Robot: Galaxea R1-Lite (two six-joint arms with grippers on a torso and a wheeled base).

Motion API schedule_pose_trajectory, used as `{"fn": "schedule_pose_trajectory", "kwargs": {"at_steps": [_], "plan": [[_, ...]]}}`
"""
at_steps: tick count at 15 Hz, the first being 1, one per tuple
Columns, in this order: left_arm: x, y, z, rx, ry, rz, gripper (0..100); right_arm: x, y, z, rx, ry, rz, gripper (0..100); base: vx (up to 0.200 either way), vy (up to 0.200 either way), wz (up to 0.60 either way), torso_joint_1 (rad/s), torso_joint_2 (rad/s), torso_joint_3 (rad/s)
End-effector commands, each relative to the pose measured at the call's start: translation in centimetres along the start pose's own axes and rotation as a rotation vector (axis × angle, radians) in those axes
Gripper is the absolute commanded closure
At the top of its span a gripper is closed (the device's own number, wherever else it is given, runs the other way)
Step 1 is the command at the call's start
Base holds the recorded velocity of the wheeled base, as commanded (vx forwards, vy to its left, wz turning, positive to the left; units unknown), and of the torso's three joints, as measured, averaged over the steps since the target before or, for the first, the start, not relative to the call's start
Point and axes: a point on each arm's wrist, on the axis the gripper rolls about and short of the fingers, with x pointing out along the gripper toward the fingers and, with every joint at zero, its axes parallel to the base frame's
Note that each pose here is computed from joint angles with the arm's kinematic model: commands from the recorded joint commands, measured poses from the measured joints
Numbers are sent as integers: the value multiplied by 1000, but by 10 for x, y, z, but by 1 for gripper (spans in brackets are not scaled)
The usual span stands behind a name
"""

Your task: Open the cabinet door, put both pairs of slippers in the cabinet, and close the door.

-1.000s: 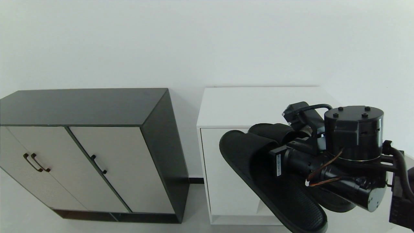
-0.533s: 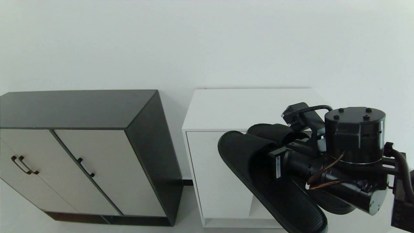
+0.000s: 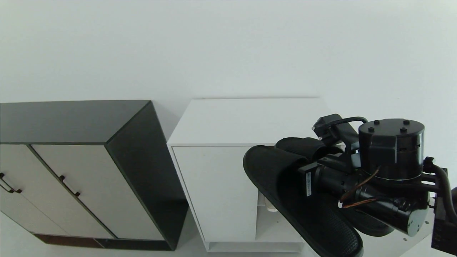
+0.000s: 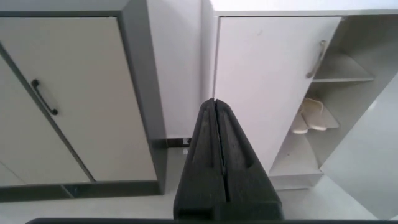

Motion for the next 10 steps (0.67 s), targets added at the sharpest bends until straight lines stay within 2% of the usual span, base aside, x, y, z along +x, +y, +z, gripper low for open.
{"fn": "schedule_pose_trajectory", "kwargs": {"at_steps": [1, 4, 10], "plan": [[0, 0, 0, -1, 0, 0, 100, 0, 0, 0, -4, 1, 0, 100, 0, -200, 0, -2, -2, -2], [0, 0, 0, -1, 0, 0, 100, -4, 3, -1, -10, 1, 11, 100, 0, -200, 0, 2, -1, 1], [0, 0, 0, -2, 0, 0, 100, -10, 2, 0, -8, -9, 12, 100, 0, 0, 0, 0, 0, 0]]}}
